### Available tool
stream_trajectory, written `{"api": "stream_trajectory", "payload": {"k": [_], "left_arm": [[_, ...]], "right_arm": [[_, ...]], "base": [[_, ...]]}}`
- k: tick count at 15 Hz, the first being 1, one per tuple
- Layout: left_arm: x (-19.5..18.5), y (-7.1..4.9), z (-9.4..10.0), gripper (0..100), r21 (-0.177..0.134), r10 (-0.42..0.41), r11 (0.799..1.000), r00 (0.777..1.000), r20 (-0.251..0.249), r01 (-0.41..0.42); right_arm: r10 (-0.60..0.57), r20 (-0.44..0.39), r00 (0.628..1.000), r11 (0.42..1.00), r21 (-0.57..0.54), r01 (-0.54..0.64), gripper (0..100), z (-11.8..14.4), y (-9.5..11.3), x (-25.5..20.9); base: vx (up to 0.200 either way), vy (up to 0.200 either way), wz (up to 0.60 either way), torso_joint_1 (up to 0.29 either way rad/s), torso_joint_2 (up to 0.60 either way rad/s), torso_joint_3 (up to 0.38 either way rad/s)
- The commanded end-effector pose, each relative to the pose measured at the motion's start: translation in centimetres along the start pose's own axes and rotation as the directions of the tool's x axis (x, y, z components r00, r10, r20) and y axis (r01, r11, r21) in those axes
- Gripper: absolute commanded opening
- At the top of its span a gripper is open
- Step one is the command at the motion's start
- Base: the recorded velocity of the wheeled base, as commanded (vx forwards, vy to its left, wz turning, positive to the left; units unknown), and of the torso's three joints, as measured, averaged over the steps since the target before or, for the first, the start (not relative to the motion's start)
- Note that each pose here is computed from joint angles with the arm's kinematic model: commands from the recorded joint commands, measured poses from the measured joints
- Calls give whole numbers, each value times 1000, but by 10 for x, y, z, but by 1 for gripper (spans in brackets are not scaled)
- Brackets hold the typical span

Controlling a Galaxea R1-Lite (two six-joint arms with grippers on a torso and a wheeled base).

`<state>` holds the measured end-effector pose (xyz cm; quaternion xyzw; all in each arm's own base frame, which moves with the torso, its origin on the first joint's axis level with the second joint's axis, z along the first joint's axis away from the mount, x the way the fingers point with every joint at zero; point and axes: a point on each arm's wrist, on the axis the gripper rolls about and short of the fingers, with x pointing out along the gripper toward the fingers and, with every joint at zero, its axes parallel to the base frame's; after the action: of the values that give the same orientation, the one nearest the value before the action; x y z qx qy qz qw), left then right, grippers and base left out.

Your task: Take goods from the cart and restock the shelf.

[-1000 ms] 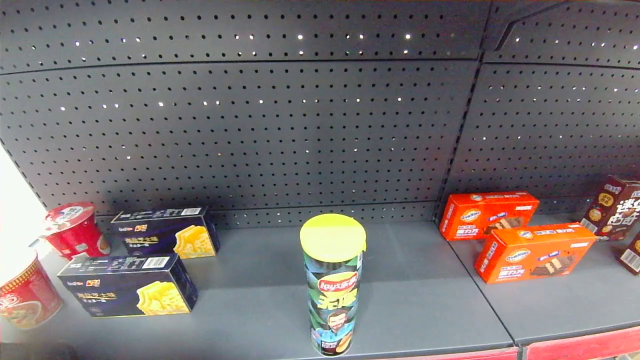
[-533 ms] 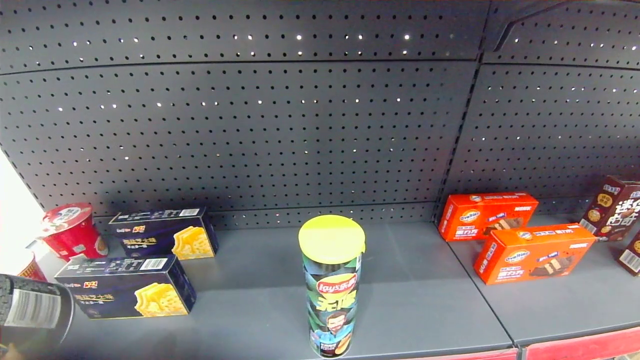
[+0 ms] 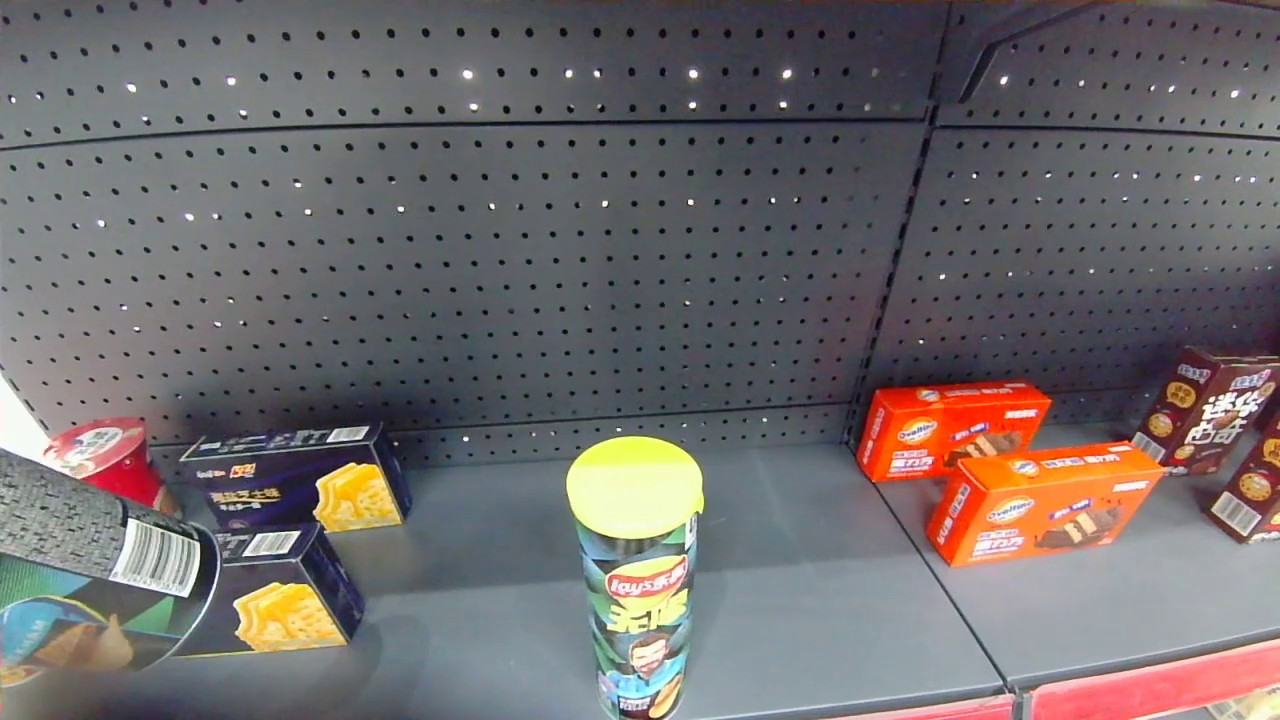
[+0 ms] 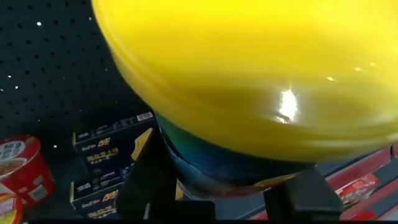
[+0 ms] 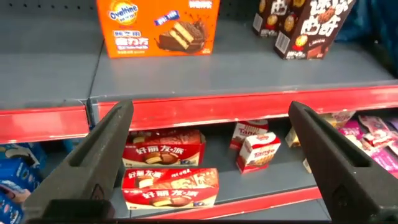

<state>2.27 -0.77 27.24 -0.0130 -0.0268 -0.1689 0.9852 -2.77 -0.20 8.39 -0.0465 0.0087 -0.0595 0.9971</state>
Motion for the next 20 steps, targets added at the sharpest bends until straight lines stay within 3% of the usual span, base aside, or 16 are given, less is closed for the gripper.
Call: {"api": "stream_trajectory", "payload": {"k": [1, 5, 6, 7, 9, 11, 12, 16, 18, 20], "left_arm": [[10, 1, 4, 0, -5, -18, 1000, 1000, -24, 18], [53, 5, 17, 0, -28, -177, 984, 981, -78, 176], [70, 8, 11, 0, -49, -174, 984, 978, -118, 169], [82, 10, 9, 0, -59, -172, 984, 977, -127, 166], [106, 14, 6, 0, -121, -186, 978, 973, -133, 170], [131, 19, -4, 0, -159, -210, 971, 959, -192, 181], [144, 21, -11, 0, -162, -215, 969, 957, -197, 184], [207, 31, -35, 0, -145, -225, 968, 965, -135, 205], [218, 33, -44, 0, -150, -231, 966, 962, -146, 209], [225, 25, -53, 0, -165, -272, 956, 946, -178, 244]], "right_arm": [[0, -2, 1000, 1000, 0, 0, 100, 0, 0, 0], [14, -1, 1000, 1000, 0, -14, 100, 0, 0, 0], [36, 0, 999, 999, -1, -36, 100, 0, 1, 0], [52, 1, 999, 999, -1, -52, 100, 0, 1, 0], [58, 2, 998, 998, 6, -58, 100, 0, 1, 0], [68, 3, 998, 998, 3, -68, 100, 0, 2, 0], [65, 3, 998, 998, 12, -65, 100, -1, 2, 0], [66, 1, 998, 997, 40, -66, 100, -1, 2, 0], [66, 1, 998, 997, 29, -66, 100, -1, 2, 0], [66, 1, 998, 997, 29, -66, 100, -1, 2, 0]], "base": [[0, 0, 0, 0, 0, 0], [0, 0, 0, 0, 0, 0], [0, 0, 0, 0, 0, 0], [0, 0, 0, 0, 0, 0], [0, 0, 0, 0, 0, 0], [0, 0, 0, 0, 0, 0], [0, 0, 0, 0, 0, 0], [0, 0, 0, 0, 0, 0], [0, 0, 0, 0, 0, 0], [0, 0, 0, 0, 0, 0]]}}
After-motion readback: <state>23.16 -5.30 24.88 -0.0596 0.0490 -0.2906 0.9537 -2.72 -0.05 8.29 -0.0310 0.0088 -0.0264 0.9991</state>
